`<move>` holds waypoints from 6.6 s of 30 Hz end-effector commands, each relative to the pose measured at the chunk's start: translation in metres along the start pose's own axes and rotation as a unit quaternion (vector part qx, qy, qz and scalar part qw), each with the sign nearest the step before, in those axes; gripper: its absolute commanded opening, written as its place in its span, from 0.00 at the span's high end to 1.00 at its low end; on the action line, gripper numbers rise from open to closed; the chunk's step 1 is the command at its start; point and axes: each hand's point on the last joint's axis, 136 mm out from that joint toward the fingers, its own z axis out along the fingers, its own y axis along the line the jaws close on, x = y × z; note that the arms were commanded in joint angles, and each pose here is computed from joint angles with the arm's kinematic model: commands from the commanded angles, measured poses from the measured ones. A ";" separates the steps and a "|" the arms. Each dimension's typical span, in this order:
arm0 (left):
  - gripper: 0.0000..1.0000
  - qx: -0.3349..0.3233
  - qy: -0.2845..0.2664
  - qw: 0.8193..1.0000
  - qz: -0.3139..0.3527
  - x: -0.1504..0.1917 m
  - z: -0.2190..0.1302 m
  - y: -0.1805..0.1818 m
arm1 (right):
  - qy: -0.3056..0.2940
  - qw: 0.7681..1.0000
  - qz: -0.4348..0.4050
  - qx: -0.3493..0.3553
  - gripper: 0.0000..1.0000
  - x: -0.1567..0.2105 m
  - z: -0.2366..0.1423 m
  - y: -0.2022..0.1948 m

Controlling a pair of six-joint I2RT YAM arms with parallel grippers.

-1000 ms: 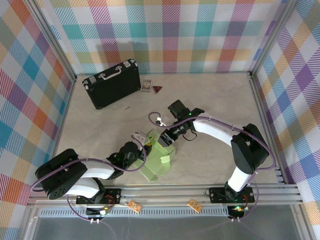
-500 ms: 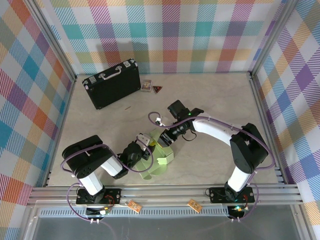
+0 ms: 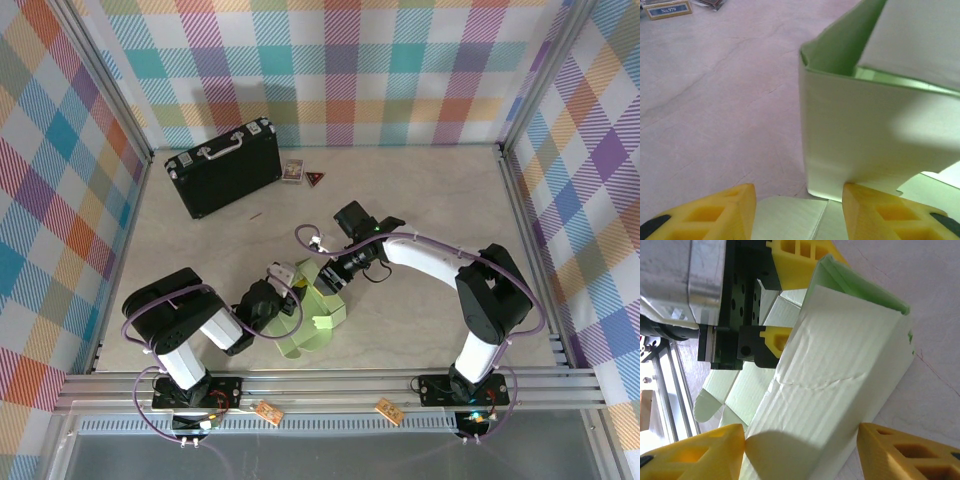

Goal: Fold the paper box

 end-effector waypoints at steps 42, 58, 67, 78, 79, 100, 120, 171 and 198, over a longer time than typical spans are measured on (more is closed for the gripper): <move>1.00 0.037 -0.015 0.998 -0.047 -0.042 -0.007 -0.003 | -0.052 0.999 -0.015 0.008 0.35 -0.021 -0.023 0.004; 1.00 -0.079 0.066 0.990 -0.097 -0.033 -0.029 0.036 | -0.251 0.956 -0.056 0.139 0.11 -0.059 -0.105 -0.007; 1.00 -0.126 0.080 0.981 -0.123 -0.035 -0.036 0.050 | -0.336 0.928 -0.085 0.138 0.16 -0.005 -0.094 0.000; 1.00 -0.151 0.092 0.974 -0.143 -0.045 -0.040 0.056 | -0.337 0.926 -0.118 0.120 0.24 -0.012 -0.069 0.003; 1.00 -0.153 0.097 0.973 -0.143 -0.046 -0.040 0.056 | -0.347 0.922 -0.127 0.118 0.24 -0.016 -0.068 0.004; 1.00 -0.150 0.122 0.969 -0.154 -0.042 -0.032 0.051 | -0.385 0.897 -0.098 0.192 0.61 -0.052 -0.028 -0.048; 1.00 -0.143 0.134 0.968 -0.155 -0.044 -0.031 0.040 | -0.392 0.883 -0.080 0.245 0.95 -0.069 -0.007 -0.085; 1.00 -0.140 0.164 0.968 -0.128 -0.048 -0.045 0.028 | -0.413 0.860 -0.079 0.290 0.89 -0.104 -0.027 -0.080; 1.00 -0.148 0.137 0.970 -0.139 -0.065 -0.051 0.032 | -0.351 0.843 0.057 0.403 1.00 -0.077 -0.036 -0.124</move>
